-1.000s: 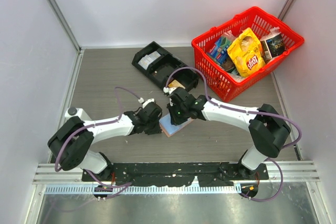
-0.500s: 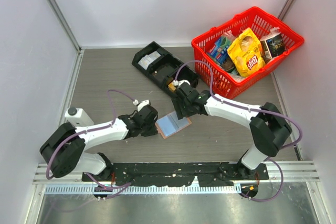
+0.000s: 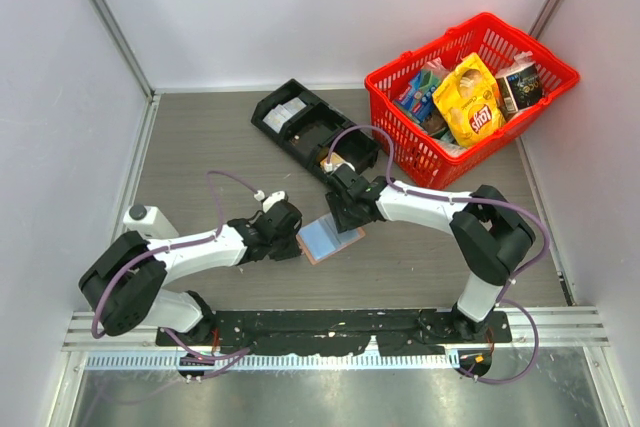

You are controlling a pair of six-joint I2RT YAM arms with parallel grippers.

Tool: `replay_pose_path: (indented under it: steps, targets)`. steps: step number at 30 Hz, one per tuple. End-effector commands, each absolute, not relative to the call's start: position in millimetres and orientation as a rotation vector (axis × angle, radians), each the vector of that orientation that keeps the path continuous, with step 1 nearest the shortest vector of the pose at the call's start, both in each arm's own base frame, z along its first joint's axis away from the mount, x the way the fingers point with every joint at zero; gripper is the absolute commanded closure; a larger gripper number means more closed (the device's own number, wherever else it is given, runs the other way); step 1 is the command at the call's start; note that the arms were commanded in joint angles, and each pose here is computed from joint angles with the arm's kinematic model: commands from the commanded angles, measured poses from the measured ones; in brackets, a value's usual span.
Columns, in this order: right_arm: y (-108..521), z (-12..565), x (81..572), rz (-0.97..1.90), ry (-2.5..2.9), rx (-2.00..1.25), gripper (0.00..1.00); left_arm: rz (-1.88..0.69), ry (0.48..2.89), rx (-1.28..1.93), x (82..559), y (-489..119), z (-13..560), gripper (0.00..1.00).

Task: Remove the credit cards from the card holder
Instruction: Remove the credit card from the card holder.

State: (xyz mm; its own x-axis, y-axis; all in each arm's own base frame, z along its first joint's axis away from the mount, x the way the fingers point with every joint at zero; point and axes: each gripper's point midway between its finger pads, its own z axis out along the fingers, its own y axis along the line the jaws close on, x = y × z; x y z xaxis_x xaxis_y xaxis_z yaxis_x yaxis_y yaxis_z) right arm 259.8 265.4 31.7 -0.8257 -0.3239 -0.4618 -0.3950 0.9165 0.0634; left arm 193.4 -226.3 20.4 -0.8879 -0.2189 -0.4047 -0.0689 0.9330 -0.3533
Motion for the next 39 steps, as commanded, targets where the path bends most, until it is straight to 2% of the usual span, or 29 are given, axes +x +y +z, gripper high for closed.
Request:
replay_pose_path:
  steps: [1, 5, 9, 12, 21, 25, 33, 39]
  targets:
    - [276.4, 29.0, 258.3, 0.284, 2.617, -0.515, 0.57, -0.468, 2.622, -0.222, 198.9, -231.0, 21.2, 0.95]
    - [272.7, 24.5, 257.7, 0.261, 2.626, -0.503, 0.56, -0.469, 2.622, -0.224, 198.5, -230.6, 21.4, 0.95]
    - [266.0, 27.1, 261.3, 0.206, 2.617, -0.476, 0.46, -0.471, 2.621, -0.226, 198.5, -230.6, 21.5, 0.95]
    - [266.7, 35.3, 262.2, 0.201, 2.596, -0.477, 0.44, -0.469, 2.620, -0.226, 198.7, -230.5, 21.5, 0.95]
    - [267.6, 26.8, 257.9, 0.206, 2.617, -0.484, 0.43, -0.468, 2.626, -0.227, 198.3, -230.9, 20.3, 0.95]
    - [271.7, 20.1, 251.2, 0.235, 2.634, -0.496, 0.49, -0.471, 2.623, -0.227, 198.5, -231.1, 21.2, 0.95]
    - [277.7, 27.8, 246.1, 0.289, 2.625, -0.499, 0.71, -0.482, 2.627, -0.222, 198.9, -233.9, 21.0, 0.95]
    - [283.0, 41.4, 246.2, 0.326, 2.596, -0.499, 0.82, -0.489, 2.629, -0.220, 198.7, -235.4, 20.4, 0.95]
